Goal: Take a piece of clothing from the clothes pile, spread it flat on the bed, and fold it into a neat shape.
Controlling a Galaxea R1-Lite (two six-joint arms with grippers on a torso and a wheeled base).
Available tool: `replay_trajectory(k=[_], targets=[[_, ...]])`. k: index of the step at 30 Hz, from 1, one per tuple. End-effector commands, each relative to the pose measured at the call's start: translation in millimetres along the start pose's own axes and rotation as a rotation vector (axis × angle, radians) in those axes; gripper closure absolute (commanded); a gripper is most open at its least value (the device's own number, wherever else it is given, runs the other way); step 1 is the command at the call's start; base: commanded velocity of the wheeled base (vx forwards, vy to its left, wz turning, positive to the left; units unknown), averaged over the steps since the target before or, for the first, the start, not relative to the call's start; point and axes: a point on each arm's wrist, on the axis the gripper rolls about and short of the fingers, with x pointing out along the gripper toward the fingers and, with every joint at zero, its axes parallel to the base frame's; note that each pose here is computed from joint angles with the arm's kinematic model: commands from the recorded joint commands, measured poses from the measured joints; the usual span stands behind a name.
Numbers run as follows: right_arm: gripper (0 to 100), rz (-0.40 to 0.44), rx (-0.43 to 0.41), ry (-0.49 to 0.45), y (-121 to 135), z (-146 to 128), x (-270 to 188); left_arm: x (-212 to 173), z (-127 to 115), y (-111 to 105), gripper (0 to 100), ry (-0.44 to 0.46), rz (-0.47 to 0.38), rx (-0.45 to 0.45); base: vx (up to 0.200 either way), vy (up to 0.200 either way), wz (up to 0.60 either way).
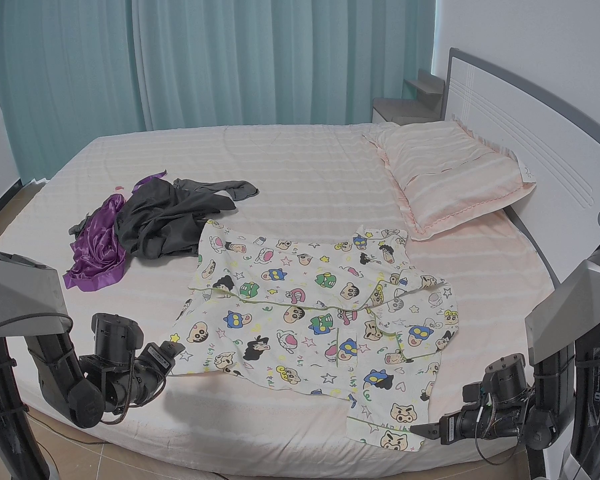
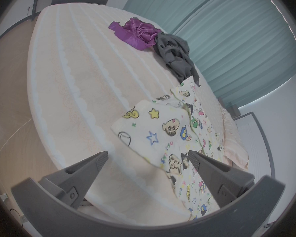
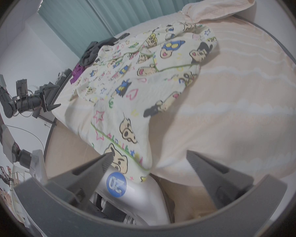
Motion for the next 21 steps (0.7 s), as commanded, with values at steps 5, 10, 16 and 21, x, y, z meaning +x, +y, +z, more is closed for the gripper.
replay_trajectory(k=[5,10,16,21], targets=[[0,0.028,0.042,-0.083,3.4,7.6,-5.0,-0.2,14.7,-4.5,0,-0.118,-0.054,-0.038,0.0,0.0,0.0],[0,0.034,0.057,-0.09,4.5,8.2,-4.7,0.5,21.3,-1.3,0,-0.143,-0.055,-0.055,0.0,0.0,0.0],[0,0.034,0.057,-0.088,4.4,7.9,-4.5,-1.5,21.8,-1.9,0,-0.148,-0.062,-0.062,0.0,0.0,0.0],[0,0.034,0.057,-0.088,4.4,7.9,-4.5,-1.9,24.4,-0.4,0,-0.154,-0.079,-0.072,0.16,0.0,0.0]])
